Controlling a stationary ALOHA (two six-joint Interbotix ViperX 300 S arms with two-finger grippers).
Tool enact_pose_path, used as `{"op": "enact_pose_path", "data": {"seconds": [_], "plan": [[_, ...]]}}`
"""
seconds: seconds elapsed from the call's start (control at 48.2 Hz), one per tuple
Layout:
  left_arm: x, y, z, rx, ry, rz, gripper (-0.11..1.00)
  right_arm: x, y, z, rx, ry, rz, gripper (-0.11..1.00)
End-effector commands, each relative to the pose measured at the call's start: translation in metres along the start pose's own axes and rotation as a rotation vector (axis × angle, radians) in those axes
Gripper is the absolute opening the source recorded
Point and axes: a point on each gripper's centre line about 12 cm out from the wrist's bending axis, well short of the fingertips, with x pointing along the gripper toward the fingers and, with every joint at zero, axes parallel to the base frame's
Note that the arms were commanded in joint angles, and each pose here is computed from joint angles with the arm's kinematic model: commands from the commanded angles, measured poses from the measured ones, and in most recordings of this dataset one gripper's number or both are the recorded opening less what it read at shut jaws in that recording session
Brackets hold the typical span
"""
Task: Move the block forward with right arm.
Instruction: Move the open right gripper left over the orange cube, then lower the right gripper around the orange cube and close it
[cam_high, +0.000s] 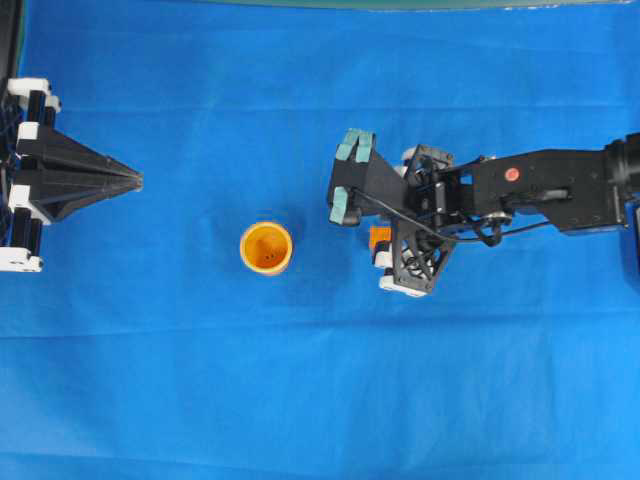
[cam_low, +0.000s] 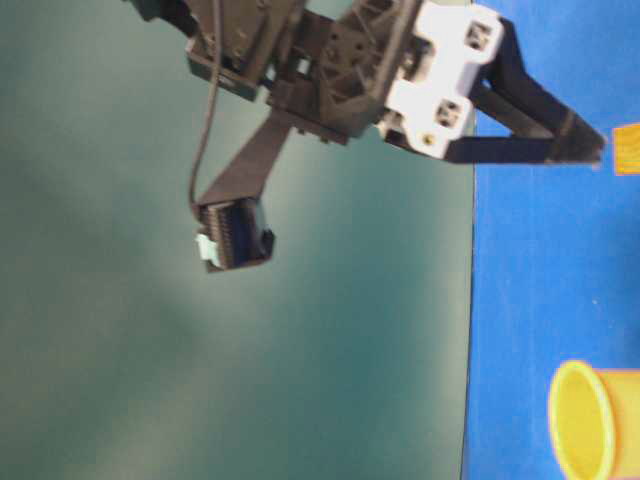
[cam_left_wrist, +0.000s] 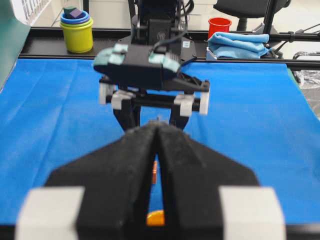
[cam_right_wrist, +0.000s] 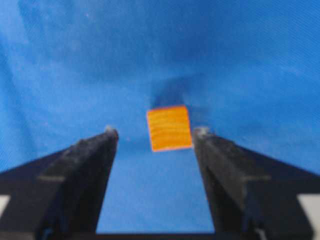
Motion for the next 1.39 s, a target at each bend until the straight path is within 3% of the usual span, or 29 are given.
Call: {"op": "enact_pose_path", "data": {"seconds": [0.0,0.415,1.017,1.37], "plan": [[0.002,0.000,0.014,0.003,-0.035,-0.001,0.02,-0.003,0.003,0.009,-0.003,-0.038,0.012,0.65],[0.003,0.000,0.019,0.005,-0.048,0.001,0.02,0.015,0.002,0.002,-0.062,-0.011,0.005,0.65],[0.003,0.000,0.020,0.005,-0.046,-0.001,0.02,0.029,-0.001,-0.014,-0.090,-0.007,0.005,0.63],[0.003,0.000,0.019,0.005,-0.040,0.001,0.02,0.024,0.002,-0.009,-0.108,-0.021,0.012,0.40]]}}
